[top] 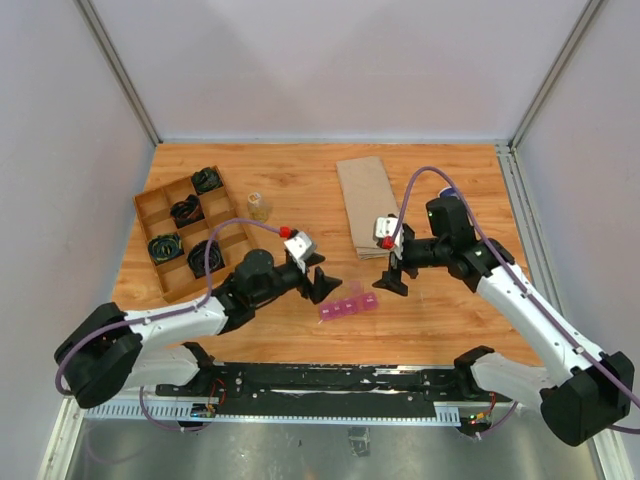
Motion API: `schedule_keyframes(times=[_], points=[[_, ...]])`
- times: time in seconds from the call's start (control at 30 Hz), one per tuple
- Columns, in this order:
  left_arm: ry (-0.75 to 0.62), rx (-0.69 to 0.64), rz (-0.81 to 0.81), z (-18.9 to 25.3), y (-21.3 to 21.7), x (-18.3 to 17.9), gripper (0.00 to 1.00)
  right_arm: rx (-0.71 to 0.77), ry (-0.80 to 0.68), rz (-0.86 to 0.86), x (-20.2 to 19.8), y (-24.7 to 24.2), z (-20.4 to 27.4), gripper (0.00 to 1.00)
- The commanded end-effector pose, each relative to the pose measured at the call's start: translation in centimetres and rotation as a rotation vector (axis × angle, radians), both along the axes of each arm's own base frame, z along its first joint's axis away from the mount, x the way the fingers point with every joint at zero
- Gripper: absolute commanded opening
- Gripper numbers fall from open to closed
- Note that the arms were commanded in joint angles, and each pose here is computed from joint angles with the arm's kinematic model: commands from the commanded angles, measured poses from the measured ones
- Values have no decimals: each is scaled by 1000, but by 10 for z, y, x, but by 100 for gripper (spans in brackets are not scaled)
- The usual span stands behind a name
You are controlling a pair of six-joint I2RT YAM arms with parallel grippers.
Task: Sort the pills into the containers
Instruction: Open the pill container at the center of the board, then unscrew the lid of the pill bottle.
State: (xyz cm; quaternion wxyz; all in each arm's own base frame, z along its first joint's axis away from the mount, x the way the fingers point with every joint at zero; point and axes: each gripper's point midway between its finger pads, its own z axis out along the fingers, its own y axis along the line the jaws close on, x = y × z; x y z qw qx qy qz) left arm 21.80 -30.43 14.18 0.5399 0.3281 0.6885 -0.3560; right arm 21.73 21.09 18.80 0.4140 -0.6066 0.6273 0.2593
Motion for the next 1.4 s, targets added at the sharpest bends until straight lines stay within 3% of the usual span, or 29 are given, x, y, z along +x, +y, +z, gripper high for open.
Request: schedule_keyframes(times=[0.0,0.17,0.33,0.6,0.77,0.87,1.1,1.37], points=[[133,-95,101,29,18,23,79,76,19,-5,-5,0,26,99],[211,-204,251,62,52,73,79,137,48,28,-10,8,45,99],[349,-192,459,61,94,130,78,165,154,32,-8,18,72,99],[351,8,864,54,160,199,79,164,242,3,-3,13,31,99],[296,170,1046,49,197,226,93,169,262,4,-2,13,22,99],[330,249,1055,34,207,236,97,158,263,-4,0,12,19,99],[402,319,990,-1,210,257,95,137,234,-20,3,9,16,99],[487,374,942,-36,206,264,69,129,233,-21,3,8,14,99]])
